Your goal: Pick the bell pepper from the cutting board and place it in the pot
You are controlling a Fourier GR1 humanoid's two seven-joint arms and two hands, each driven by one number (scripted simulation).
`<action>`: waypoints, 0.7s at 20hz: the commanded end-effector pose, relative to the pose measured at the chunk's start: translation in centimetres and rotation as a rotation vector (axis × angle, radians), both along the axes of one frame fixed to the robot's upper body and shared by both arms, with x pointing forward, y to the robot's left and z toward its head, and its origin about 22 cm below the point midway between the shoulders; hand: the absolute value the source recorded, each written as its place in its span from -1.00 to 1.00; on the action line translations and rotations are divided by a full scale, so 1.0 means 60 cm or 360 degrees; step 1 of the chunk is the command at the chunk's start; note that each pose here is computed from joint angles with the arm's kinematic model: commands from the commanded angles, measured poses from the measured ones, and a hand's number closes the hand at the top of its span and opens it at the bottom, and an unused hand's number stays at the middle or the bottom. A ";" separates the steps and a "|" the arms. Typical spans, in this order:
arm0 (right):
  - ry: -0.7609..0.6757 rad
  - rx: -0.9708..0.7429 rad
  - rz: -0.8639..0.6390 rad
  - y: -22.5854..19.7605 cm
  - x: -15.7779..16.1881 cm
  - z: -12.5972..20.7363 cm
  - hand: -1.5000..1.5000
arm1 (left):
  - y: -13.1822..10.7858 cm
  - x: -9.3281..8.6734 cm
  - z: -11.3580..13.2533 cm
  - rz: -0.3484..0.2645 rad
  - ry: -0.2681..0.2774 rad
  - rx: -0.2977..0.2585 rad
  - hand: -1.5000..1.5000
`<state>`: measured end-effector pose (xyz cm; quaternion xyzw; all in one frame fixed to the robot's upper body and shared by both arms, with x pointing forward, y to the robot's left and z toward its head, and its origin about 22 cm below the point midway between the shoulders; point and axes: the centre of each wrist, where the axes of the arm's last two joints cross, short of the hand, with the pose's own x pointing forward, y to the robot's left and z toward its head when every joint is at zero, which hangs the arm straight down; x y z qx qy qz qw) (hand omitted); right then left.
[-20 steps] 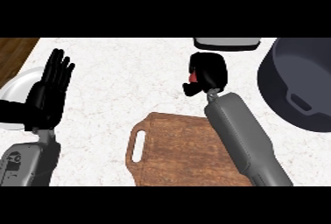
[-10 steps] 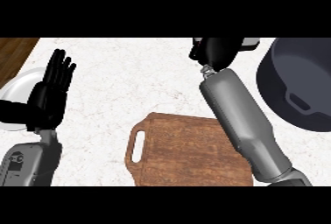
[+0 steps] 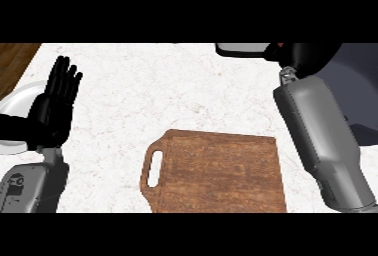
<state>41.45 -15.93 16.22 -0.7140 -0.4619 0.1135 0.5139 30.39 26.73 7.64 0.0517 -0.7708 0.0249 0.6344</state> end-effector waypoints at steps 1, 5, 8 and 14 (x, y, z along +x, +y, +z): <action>0.0097 0.0023 -0.0089 -0.074 -0.027 0.009 1.00 | 0.018 -0.008 -0.020 0.0011 0.0035 0.0005 0.00; 0.0036 0.0052 -0.0149 -0.196 -0.048 -0.019 1.00 | 0.012 -0.020 0.002 0.0019 -0.0029 0.0002 0.00; -0.0016 0.0043 -0.0169 -0.275 -0.066 -0.043 1.00 | 0.005 -0.018 -0.020 -0.0015 0.0007 -0.0003 0.00; 0.0045 0.0090 -0.0091 -0.331 -0.072 -0.065 1.00 | -0.018 -0.018 0.005 -0.0033 -0.0009 0.0012 0.00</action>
